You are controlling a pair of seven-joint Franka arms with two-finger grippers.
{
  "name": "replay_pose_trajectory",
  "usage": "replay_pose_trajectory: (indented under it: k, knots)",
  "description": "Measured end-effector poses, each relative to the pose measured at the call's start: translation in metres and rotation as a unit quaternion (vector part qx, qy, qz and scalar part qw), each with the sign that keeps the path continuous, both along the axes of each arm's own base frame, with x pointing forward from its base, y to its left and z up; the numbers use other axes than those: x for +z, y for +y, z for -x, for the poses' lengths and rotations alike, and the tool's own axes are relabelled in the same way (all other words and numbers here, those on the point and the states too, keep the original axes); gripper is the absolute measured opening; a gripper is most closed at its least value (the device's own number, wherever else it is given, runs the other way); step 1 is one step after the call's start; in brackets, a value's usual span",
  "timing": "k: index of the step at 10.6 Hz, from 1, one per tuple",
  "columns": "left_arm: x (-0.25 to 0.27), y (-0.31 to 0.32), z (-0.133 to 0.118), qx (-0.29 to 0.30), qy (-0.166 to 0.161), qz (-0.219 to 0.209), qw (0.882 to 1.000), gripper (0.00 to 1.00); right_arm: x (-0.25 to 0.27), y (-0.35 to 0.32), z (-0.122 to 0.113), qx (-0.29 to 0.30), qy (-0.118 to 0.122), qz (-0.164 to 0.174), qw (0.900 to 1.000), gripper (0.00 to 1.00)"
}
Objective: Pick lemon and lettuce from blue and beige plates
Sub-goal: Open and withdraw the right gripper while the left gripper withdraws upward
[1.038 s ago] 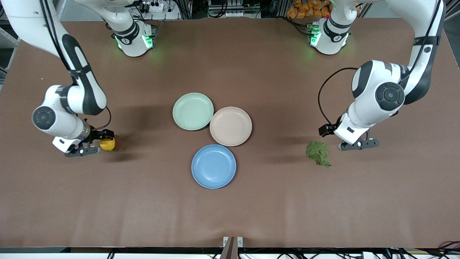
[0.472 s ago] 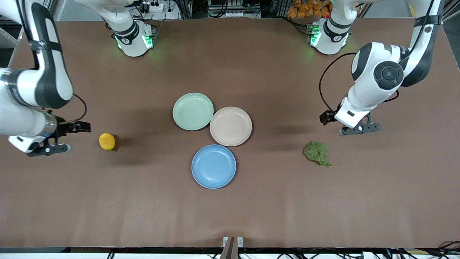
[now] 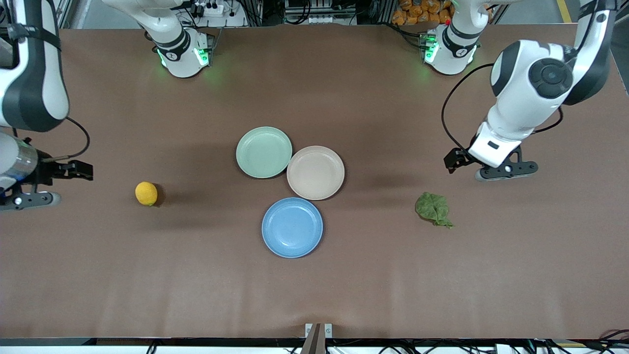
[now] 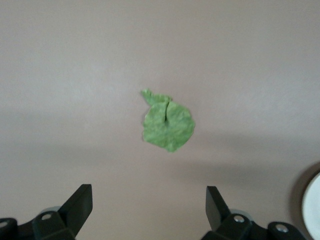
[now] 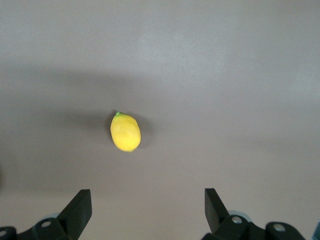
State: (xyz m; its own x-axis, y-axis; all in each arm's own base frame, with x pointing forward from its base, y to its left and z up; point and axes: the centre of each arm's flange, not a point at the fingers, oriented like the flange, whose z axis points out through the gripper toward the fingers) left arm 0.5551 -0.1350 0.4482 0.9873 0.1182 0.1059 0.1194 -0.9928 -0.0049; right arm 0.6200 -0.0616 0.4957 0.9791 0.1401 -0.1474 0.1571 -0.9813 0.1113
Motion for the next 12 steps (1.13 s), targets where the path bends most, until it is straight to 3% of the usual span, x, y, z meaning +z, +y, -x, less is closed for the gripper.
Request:
replay_pose_trajectory:
  k: [2, 6, 8, 12]
  knots:
    - [0.028, 0.000, -0.005, 0.002, 0.005, -0.003, 1.000, 1.00, 0.030, 0.008, 0.002, -0.010, -0.004, 0.000, 1.000, 1.00]
    - [0.091, 0.000, -0.003, -0.026, 0.028, -0.014, 0.999, 1.00, 0.096, 0.027, 0.021, -0.016, -0.060, -0.002, 0.998, 1.00]
    - [0.116, -0.001, 0.004, -0.033, 0.022, -0.008, 0.999, 1.00, 0.129, 0.027, 0.036, -0.016, -0.087, -0.003, 0.996, 1.00]
    - [0.165, -0.001, 0.015, -0.048, 0.023, 0.006, 0.999, 1.00, 0.157, 0.026, 0.052, -0.023, -0.110, -0.018, 0.994, 1.00]
